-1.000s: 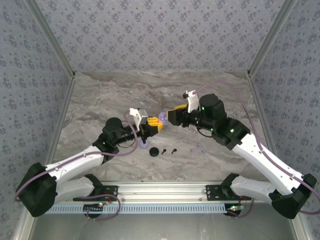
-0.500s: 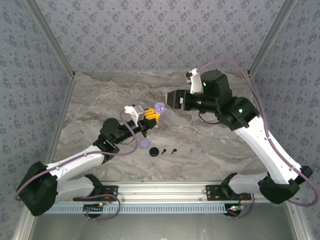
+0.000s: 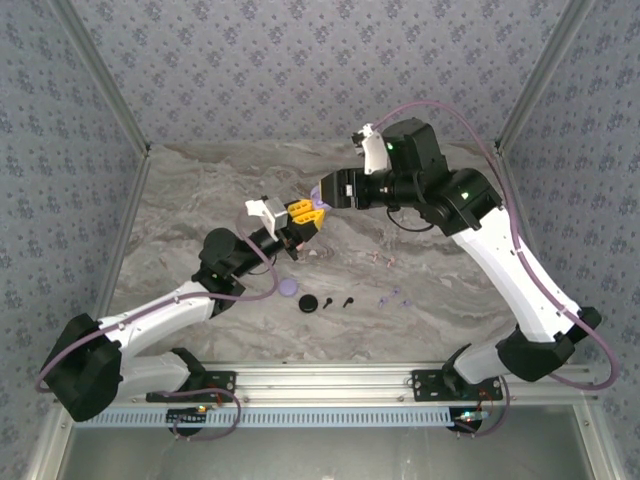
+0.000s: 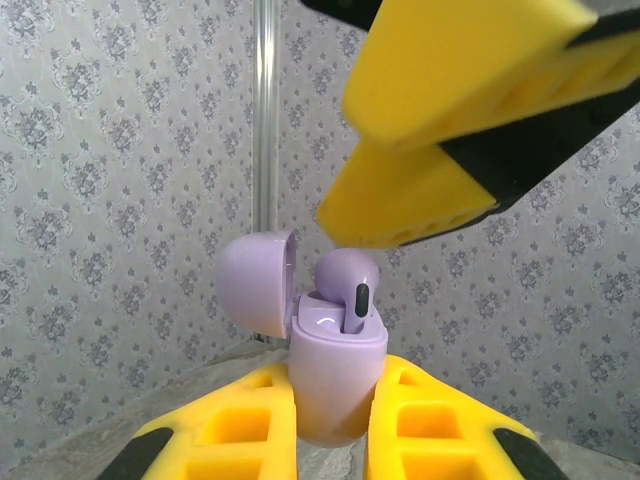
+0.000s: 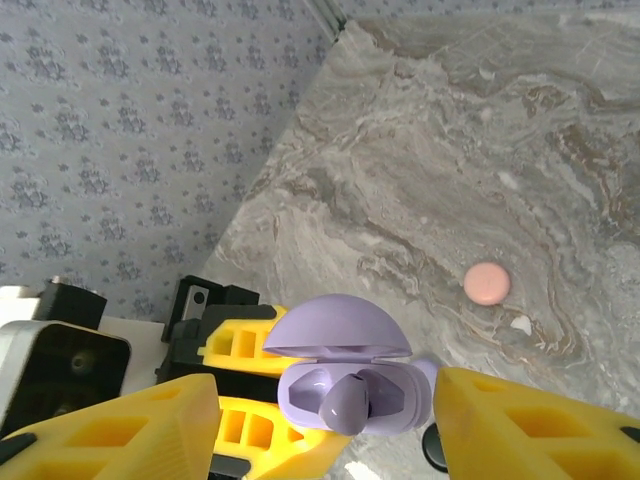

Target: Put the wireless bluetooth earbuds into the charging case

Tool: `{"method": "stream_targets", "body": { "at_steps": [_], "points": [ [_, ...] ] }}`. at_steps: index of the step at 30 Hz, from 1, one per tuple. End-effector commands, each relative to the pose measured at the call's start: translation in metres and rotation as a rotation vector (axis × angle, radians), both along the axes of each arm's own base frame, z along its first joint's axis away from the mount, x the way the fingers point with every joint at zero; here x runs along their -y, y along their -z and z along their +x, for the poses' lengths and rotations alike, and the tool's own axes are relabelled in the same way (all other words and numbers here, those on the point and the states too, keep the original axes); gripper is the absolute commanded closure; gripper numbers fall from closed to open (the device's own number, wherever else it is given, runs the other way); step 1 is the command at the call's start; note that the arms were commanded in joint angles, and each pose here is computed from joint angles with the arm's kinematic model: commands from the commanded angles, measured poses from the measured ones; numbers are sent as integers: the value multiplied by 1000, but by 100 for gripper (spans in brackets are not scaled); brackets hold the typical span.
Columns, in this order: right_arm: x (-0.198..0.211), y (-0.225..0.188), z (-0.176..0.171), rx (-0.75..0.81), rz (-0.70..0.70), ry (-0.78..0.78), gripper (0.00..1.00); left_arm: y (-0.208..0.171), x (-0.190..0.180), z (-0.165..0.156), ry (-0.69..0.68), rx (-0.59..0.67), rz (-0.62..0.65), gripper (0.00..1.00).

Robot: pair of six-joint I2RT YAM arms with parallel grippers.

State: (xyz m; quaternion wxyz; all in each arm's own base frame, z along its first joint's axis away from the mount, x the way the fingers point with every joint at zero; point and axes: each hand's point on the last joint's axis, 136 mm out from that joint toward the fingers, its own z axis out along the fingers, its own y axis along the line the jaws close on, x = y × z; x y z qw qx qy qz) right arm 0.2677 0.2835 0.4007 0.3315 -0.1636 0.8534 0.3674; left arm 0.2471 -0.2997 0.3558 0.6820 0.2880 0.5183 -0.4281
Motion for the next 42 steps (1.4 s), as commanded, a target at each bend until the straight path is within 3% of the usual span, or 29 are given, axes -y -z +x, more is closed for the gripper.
{"method": "stream_targets", "body": {
  "at_steps": [1, 9, 26, 35, 42],
  "points": [
    [-10, -4, -9, 4, 6, -78, 41, -26, 0, -8, 30, 52, -56, 100],
    [-20, 0, -13, 18, -19, -122, 46, -25, 1, -7, 28, 43, -44, 100],
    [-23, 2, -14, 60, -68, -154, 42, -20, 4, -6, 39, 25, -28, 100],
    [13, -5, -4, 89, -132, 40, 33, -17, 5, -1, 18, 28, -20, 100],
    [40, -12, 0, 38, -93, 246, 41, -13, 6, 15, -106, 37, -16, 100]
  ]
}}
